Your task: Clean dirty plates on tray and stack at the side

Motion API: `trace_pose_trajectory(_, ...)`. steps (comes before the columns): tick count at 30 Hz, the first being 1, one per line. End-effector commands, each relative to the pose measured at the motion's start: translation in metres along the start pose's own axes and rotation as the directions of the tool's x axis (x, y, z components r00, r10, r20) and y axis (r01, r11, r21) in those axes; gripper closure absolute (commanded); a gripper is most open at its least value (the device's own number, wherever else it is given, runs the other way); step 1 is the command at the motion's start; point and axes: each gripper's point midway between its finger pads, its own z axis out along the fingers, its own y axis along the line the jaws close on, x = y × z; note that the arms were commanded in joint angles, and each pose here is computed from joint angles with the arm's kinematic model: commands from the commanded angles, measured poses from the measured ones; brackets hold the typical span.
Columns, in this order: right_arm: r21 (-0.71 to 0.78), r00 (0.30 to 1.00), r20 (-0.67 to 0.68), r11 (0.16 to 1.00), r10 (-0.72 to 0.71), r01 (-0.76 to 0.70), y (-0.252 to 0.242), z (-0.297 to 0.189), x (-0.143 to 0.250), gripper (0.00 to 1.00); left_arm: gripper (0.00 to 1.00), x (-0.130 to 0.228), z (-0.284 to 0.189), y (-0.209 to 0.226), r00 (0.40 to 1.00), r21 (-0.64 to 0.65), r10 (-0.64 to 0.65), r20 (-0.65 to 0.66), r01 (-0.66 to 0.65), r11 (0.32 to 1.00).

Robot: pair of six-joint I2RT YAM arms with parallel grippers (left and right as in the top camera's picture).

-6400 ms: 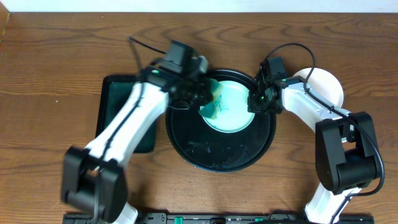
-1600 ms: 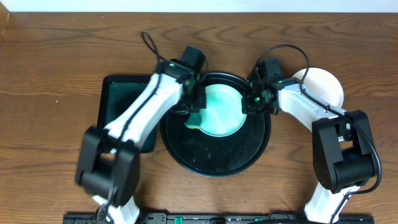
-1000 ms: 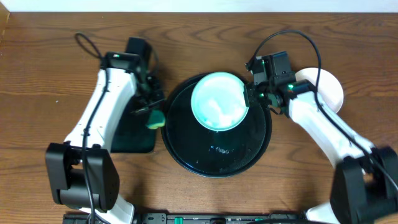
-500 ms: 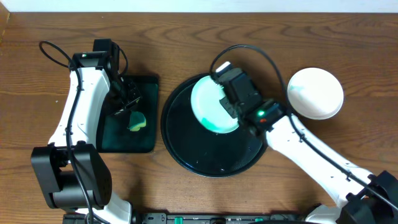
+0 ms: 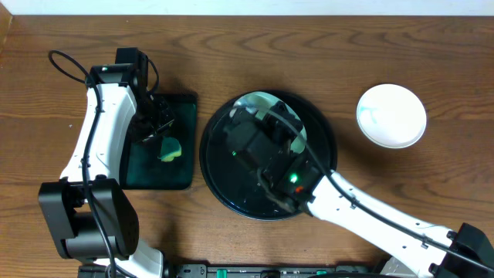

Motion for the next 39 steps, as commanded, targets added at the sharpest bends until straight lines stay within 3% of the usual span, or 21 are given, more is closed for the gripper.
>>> trace_pose_trajectory(1, 0.15, 0.987, -0.075, 0.977, -0.142, 0.152, -0.03, -0.021, 0.004, 0.99, 0.93, -0.005, -0.002, 0.002, 1.0, -0.006, 0.013, 0.016, -0.013, 1.0)
trace_pose_trajectory(12, 0.243, 0.926, -0.191, 0.898, -0.326, 0.366, -0.043, -0.047, 0.005, 0.99, 0.93, -0.005, -0.002, 0.002, 1.0, -0.006, 0.013, 0.015, -0.013, 1.0)
trace_pose_trajectory(17, 0.222, 0.947, -0.153, 0.924, -0.282, 0.311, -0.039, -0.04, 0.004, 0.99, 0.93, -0.005, -0.002, 0.002, 1.0, -0.006, 0.013, 0.015, -0.013, 1.0)
trace_pose_trajectory(20, 0.303, 0.941, -0.23, 0.901, -0.246, 0.31, -0.056, -0.049, 0.008, 0.99, 0.93, -0.005, -0.002, 0.002, 1.0, -0.007, 0.016, 0.015, -0.016, 1.0)
trace_pose_trajectory(23, 0.279, 0.963, -0.153, 0.925, -0.223, 0.259, -0.05, -0.046, -0.005, 0.99, 0.93, -0.005, -0.002, 0.002, 1.0, -0.006, 0.016, 0.016, -0.016, 1.0)
trace_pose_trajectory(25, 0.32, 0.953, -0.204, 0.905, -0.222, 0.279, -0.057, -0.053, -0.002, 0.99, 0.93, -0.004, -0.002, 0.002, 1.0, -0.008, 0.016, 0.011, -0.015, 1.0)
trace_pose_trajectory(28, 0.282, 0.974, -0.113, 0.933, -0.196, 0.221, -0.047, -0.049, -0.013, 0.99, 0.93, -0.004, -0.002, 0.002, 1.0, -0.008, 0.015, 0.012, -0.015, 1.0)
trace_pose_trajectory(31, 0.31, 0.963, -0.16, 0.915, -0.219, 0.259, -0.049, -0.055, -0.011, 0.99, 0.93, -0.003, -0.002, 0.002, 1.0, -0.009, 0.016, 0.01, -0.016, 1.0)
trace_pose_trajectory(34, 0.269, 0.974, -0.1, 0.937, -0.202, 0.222, -0.04, -0.047, -0.016, 0.99, 0.93, -0.003, -0.002, 0.002, 1.0, -0.009, 0.019, 0.009, -0.019, 1.0)
trace_pose_trajectory(37, 0.329, 0.962, -0.171, 0.908, -0.213, 0.259, -0.048, -0.06, -0.013, 0.99, 0.93, -0.003, -0.002, 0.002, 1.0, -0.01, 0.023, 0.008, -0.023, 1.0)
trace_pose_trajectory(39, 0.294, 0.978, -0.101, 0.934, -0.182, 0.204, -0.043, -0.053, -0.019, 0.99, 0.93, -0.004, -0.002, 0.002, 1.0, -0.008, 0.023, 0.011, -0.023, 1.0)
